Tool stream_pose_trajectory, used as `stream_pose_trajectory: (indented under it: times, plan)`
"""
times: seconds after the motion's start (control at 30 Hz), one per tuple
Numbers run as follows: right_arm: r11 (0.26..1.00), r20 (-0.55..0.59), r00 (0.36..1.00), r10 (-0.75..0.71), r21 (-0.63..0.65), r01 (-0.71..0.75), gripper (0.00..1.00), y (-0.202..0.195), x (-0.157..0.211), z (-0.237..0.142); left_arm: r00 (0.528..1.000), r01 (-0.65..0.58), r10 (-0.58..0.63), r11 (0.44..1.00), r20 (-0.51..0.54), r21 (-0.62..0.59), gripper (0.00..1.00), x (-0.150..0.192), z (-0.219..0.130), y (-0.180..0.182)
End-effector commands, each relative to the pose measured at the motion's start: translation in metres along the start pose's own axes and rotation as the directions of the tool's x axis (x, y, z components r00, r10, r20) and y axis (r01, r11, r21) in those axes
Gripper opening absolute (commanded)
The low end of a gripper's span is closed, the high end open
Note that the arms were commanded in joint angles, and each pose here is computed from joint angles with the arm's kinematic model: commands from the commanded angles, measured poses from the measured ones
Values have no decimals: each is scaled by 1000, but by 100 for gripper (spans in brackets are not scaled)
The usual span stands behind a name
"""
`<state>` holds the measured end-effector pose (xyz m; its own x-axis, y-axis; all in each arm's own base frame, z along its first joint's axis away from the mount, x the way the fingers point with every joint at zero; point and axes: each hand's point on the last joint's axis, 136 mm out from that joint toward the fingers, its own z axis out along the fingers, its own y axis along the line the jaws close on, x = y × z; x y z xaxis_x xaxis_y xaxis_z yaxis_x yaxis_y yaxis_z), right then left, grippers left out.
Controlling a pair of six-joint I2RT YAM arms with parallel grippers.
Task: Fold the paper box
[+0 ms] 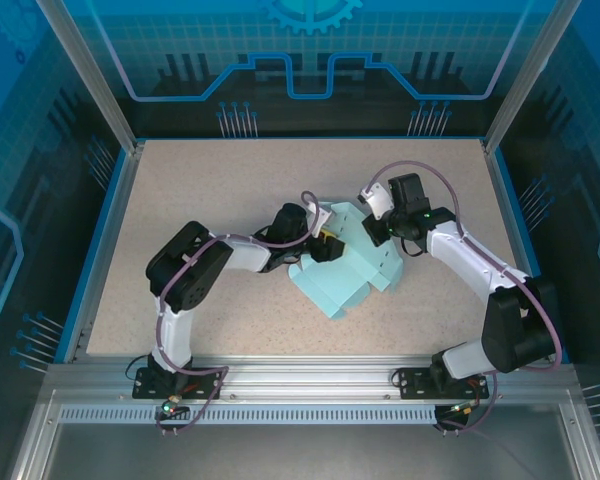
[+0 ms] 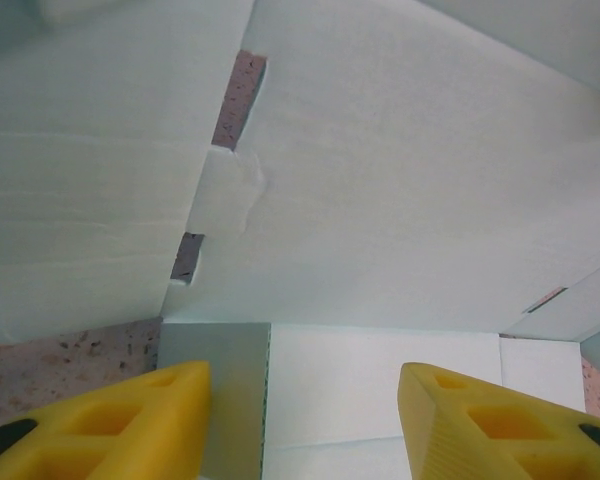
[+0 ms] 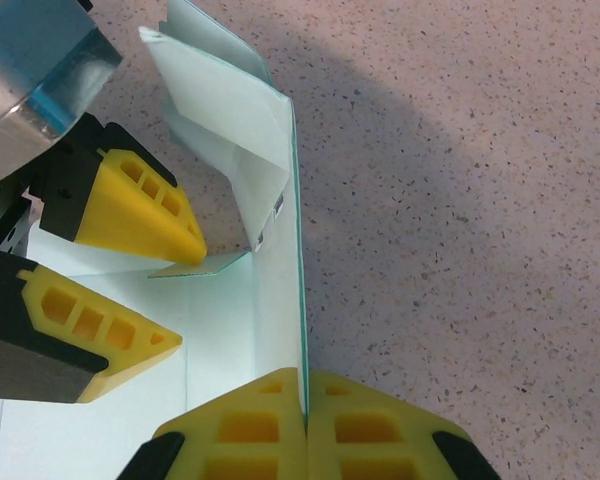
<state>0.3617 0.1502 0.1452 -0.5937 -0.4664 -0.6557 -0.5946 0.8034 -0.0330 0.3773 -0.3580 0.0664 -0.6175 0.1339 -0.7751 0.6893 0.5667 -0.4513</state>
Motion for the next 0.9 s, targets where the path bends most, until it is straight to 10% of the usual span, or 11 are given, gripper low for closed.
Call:
stream_pose_trajectory:
  times: [0.0, 0.57, 0.87]
  plan:
    - [1000, 45, 999, 24, 3, -24, 0, -4, -9, 0, 1000, 19, -19, 997, -2, 74, 54, 13, 7, -15]
    - [999, 71, 996, 51, 6, -52, 0, -9, -9, 3, 997, 47, -41, 993, -59, 105, 53, 39, 11, -19]
    - [1000, 63, 998, 22, 10, -23, 0, -11, -7, -4, 998, 43, -45, 998, 35, 51, 56, -10, -29, -4]
